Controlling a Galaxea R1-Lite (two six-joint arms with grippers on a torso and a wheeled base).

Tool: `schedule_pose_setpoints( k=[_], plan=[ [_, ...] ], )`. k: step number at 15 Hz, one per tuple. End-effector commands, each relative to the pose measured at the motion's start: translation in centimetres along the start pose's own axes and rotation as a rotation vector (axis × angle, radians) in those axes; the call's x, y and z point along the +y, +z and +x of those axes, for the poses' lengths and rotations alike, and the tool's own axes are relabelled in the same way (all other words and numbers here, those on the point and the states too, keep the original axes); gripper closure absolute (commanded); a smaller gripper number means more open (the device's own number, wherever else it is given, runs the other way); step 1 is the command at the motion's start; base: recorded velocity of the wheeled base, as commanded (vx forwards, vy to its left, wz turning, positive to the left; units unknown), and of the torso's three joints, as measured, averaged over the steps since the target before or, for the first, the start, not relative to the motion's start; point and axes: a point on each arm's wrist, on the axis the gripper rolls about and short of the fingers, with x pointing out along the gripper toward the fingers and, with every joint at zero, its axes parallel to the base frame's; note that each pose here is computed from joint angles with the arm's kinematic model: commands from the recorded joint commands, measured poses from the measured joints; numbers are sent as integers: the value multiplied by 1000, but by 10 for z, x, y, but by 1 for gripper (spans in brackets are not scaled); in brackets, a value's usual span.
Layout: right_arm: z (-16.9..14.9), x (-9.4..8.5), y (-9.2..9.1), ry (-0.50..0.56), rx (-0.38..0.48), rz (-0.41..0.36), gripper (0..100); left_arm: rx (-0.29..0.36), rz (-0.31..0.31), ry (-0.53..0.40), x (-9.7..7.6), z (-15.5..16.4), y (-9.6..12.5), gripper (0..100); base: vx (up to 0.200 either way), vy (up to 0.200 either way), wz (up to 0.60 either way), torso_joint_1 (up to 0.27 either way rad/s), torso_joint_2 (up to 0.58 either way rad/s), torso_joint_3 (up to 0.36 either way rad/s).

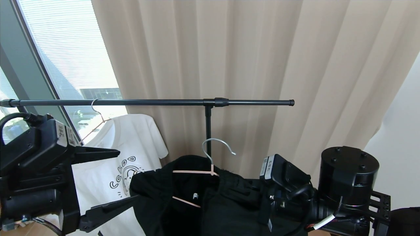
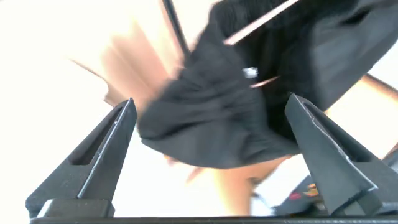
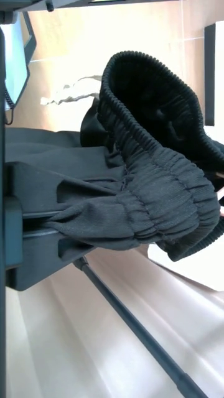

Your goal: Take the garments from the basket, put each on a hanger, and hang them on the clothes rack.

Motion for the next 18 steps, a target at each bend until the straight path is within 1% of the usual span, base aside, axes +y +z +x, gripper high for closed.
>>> schedule_pose_setpoints(
  k=[1,2,3,4,5,6,8,11,13,16,18],
  plan=[
    [-2,0,-2,3,5,-4,100,-18,42,-100,22,13,-15,0,0,0,0,0,0,0],
    [-2,1,-2,10,5,-5,100,-35,100,-135,23,17,-16,0,0,0,0,0,0,0],
    [-2,1,-2,17,1,-5,100,-31,138,-154,23,22,-17,0,0,0,0,0,0,0],
    [-4,2,-2,29,-1,-5,100,-31,223,-196,23,32,-16,0,0,0,0,0,0,0],
    [-5,2,-1,28,-7,-6,100,-19,239,-232,24,39,-15,0,0,0,0,0,0,0],
    [-7,2,1,31,-16,-9,100,-12,250,-261,24,45,-13,0,0,0,0,0,0,0],
    [-10,3,3,53,-30,-11,100,-4,278,-283,30,56,-12,0,0,0,0,0,0,0],
    [-14,4,5,56,-40,-14,100,8,282,-315,30,69,-14,0,0,0,0,0,0,0],
    [-17,4,5,57,-42,-15,100,9,282,-315,33,73,-14,0,0,0,0,0,0,0],
    [-21,7,6,105,-59,-18,100,14,277,-327,34,78,-15,0,0,0,0,0,0,0],
    [-22,9,6,108,-58,-20,100,13,277,-344,32,81,-16,0,0,0,0,0,0,0]
  ],
)
